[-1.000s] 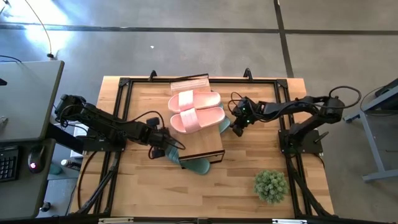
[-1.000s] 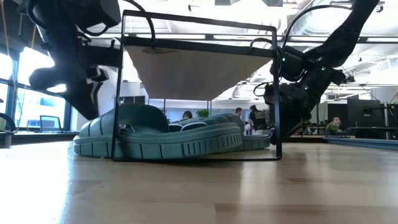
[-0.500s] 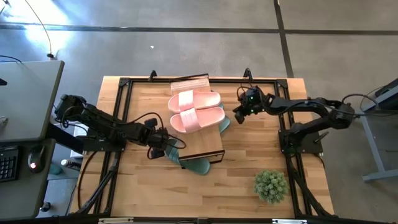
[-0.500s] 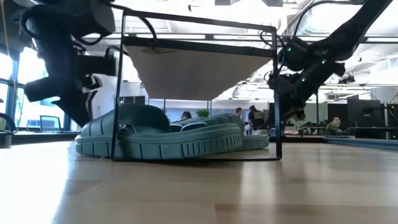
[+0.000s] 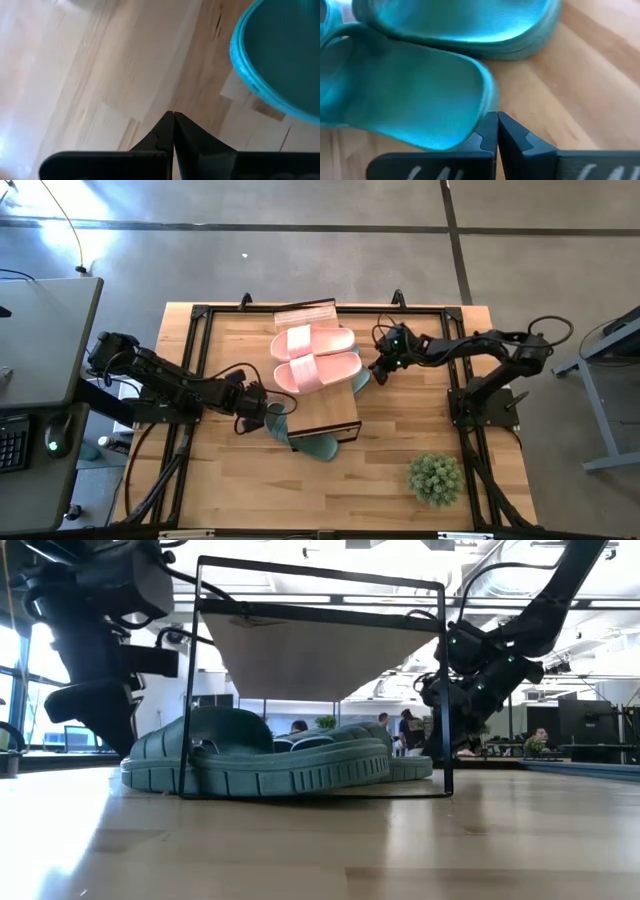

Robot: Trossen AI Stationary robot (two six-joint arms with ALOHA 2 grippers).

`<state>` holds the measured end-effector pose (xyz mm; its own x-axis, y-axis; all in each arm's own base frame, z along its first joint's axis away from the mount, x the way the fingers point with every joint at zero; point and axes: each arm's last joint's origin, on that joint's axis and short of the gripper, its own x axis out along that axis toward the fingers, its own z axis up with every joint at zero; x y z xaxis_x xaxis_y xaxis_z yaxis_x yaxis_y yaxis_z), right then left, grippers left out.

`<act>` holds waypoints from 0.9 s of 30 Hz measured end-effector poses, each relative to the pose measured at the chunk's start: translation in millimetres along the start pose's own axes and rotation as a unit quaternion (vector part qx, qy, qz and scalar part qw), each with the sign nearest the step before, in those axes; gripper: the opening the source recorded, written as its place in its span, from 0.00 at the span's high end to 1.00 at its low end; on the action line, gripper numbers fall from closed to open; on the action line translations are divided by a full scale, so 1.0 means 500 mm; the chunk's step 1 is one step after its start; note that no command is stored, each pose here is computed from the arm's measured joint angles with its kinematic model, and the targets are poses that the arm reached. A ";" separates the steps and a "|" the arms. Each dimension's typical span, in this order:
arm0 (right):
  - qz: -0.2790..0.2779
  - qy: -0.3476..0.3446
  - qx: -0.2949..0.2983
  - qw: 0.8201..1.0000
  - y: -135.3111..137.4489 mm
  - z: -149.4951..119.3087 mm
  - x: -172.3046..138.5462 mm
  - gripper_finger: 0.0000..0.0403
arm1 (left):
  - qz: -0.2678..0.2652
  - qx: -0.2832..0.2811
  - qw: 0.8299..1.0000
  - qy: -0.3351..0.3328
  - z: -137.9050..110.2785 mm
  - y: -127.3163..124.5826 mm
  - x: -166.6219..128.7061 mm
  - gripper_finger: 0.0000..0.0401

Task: Pick and place slides into the shelf
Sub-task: Put the green slide under the shelf

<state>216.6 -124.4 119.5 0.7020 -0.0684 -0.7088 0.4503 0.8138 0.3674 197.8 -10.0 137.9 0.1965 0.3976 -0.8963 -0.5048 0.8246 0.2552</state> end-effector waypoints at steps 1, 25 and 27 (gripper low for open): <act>0.002 0.001 -0.003 1.000 0.004 -0.001 0.001 1.00 | -0.003 -0.002 1.000 -0.003 0.001 -0.001 0.000 1.00; 0.014 0.045 0.028 0.998 0.068 -0.030 0.018 1.00 | -0.041 0.012 0.999 -0.019 0.000 -0.023 -0.008 1.00; 0.015 0.047 0.026 0.998 0.071 -0.031 0.019 1.00 | -0.040 0.011 0.999 -0.021 -0.002 -0.026 -0.010 1.00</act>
<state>230.7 -86.9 116.5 0.6617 0.0124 -0.7497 0.4596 0.7832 0.4186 202.6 -22.9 138.6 0.2715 0.3462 -0.8980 -0.4667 0.8634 0.1917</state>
